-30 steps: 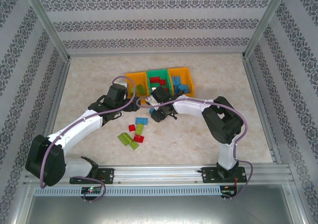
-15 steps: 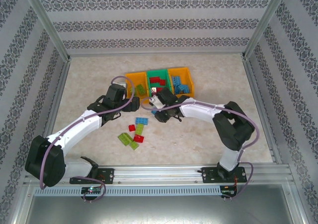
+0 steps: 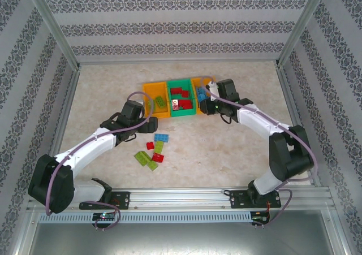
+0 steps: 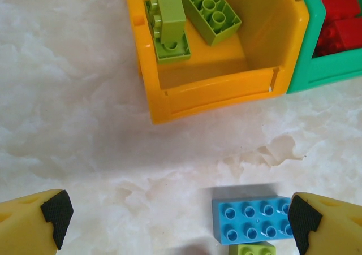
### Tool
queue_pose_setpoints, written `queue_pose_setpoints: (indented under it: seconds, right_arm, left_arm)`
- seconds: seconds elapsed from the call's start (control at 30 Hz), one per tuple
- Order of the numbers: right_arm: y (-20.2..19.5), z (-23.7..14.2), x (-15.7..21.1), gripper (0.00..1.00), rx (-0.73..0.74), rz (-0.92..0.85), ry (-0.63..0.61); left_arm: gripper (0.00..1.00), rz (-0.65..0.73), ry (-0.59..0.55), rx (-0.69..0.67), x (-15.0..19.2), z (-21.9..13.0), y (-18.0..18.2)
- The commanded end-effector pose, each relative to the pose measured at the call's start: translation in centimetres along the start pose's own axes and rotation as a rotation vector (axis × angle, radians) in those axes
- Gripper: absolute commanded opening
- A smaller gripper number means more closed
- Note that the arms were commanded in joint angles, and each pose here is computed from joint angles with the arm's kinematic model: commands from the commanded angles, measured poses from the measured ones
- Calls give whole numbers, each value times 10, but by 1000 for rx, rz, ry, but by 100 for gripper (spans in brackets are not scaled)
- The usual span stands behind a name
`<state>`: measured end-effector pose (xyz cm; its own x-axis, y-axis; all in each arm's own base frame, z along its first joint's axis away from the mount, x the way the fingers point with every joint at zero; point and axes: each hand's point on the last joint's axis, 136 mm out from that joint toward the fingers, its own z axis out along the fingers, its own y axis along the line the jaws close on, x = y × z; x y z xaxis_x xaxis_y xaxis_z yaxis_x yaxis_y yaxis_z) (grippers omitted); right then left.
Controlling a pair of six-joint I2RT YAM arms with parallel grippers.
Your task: Sort the legos into containers by color
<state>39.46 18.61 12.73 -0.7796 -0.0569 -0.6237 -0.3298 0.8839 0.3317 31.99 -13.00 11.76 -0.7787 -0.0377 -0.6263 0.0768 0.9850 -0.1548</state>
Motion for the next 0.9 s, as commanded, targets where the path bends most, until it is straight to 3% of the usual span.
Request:
queue_pose_setpoints:
  seconds: [0.0,0.2,0.37,0.77,0.87]
  right_arm:
    - [-22,12,-17,22,68,133,-1]
    - [-62,30,-31,27,190,266,20]
    - [-73,44,-36,33,226,284,54]
    - [-63,31,-38,67,191,312,28]
    - [-55,19,-36,70,158,329,-2]
  left_arm:
    - [100,20,62,-2,16,1,4]
    - [100,39,145,-4,35,7,1]
    - [100,71,205,2,47,13,-10]
    - [100,153,245,13,50,26,-41]
    - [100,168,260,21,53,30,-49]
